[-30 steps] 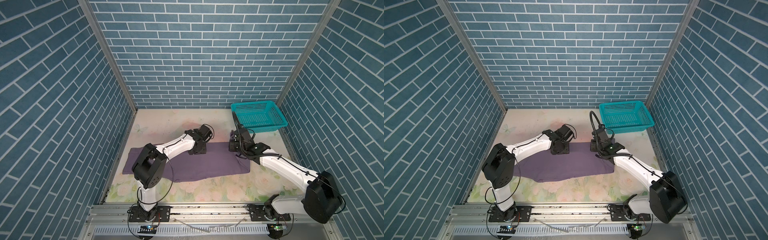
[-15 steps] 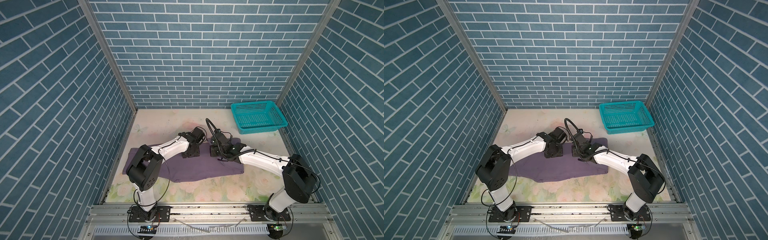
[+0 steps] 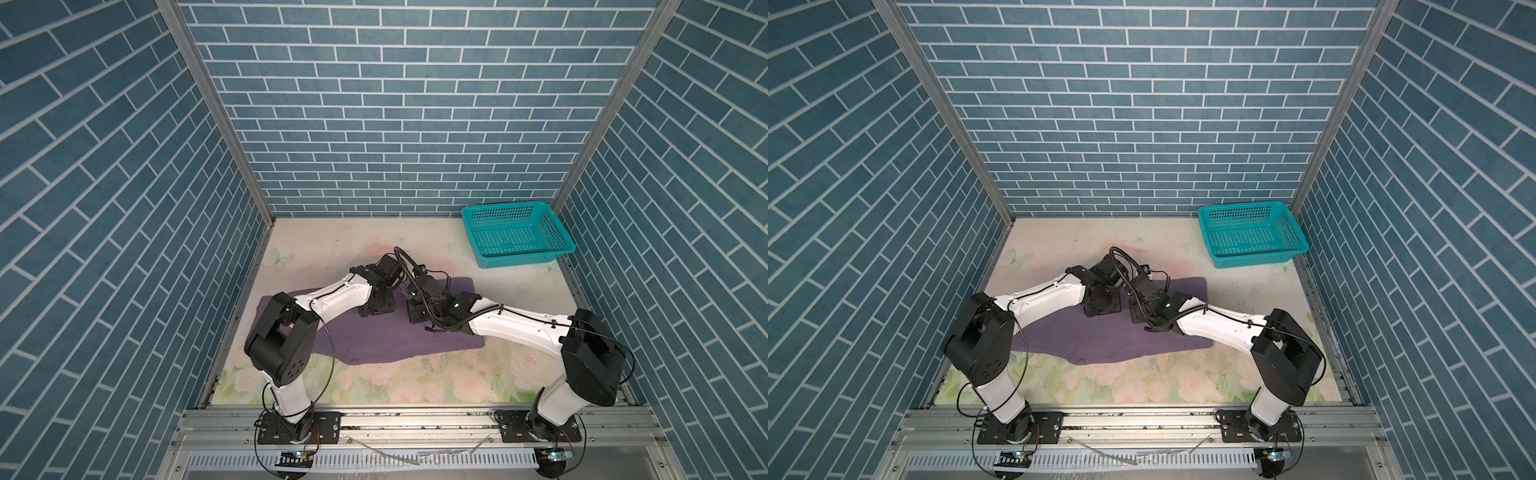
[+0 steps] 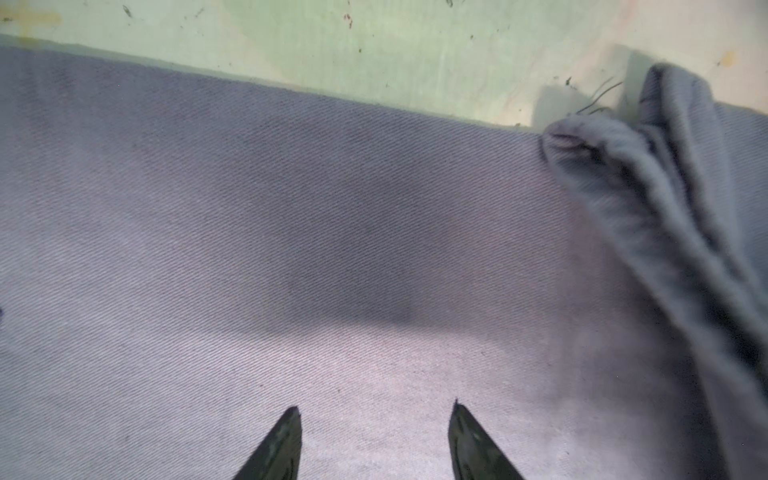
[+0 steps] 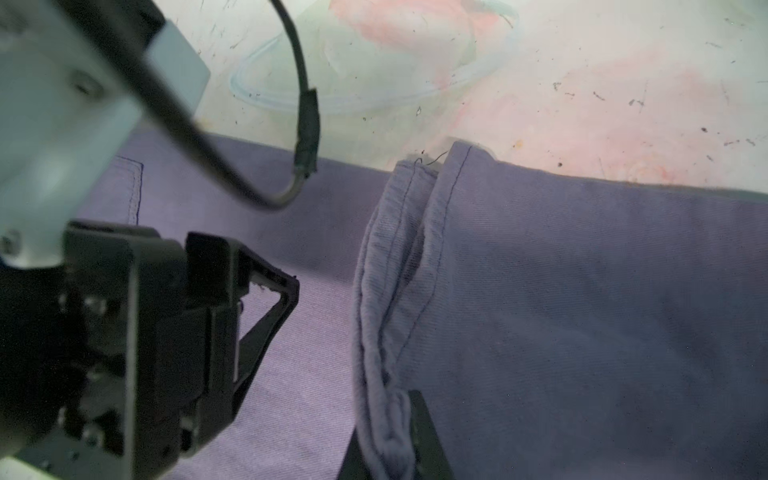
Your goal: Fold and stack the trousers
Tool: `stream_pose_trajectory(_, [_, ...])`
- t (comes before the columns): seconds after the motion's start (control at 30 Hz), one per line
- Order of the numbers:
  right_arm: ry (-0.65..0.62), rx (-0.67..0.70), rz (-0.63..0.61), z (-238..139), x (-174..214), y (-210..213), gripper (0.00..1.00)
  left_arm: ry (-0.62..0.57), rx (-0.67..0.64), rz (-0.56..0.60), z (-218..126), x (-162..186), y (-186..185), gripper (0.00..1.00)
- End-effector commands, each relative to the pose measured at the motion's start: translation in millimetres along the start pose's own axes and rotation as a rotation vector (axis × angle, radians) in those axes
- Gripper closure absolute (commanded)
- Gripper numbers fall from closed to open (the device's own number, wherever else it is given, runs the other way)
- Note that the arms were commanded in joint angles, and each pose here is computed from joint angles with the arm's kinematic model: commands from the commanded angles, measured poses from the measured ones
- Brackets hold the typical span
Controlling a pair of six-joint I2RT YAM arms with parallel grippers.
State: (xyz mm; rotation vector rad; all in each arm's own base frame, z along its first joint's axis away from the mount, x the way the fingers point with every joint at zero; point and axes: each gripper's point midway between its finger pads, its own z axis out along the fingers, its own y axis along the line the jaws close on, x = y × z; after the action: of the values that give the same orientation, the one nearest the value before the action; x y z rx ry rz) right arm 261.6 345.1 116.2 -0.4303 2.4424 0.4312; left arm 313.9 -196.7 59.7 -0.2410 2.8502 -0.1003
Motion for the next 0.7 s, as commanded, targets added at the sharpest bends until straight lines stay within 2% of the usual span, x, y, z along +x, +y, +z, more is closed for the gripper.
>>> stream_pose_trajectory(0.0, [-0.01, -0.018, 0.002, -2, -3, 17, 1.0, -0.004, -0.013, -0.003, -2, 0, 7, 0.41])
stream_pose_trajectory(0.27, [0.035, -0.068, -0.081, 4, 21, 40, 1.0, -0.003, -0.03, -0.008, 0, 0, 10, 0.41])
stream_pose_trajectory(0.43, [0.079, -0.121, -0.152, 9, 35, 57, 1.0, -0.011, -0.041, -0.01, -2, -3, 11, 0.34])
stream_pose_trajectory(0.57, [0.113, -0.16, -0.193, 8, 45, 64, 0.68, -0.021, -0.045, -0.011, -6, -5, 12, 0.29])
stream_pose_trajectory(0.67, [0.1, -0.19, -0.195, 1, 44, 66, 0.57, -0.025, -0.048, -0.011, -8, -5, 14, 0.29])
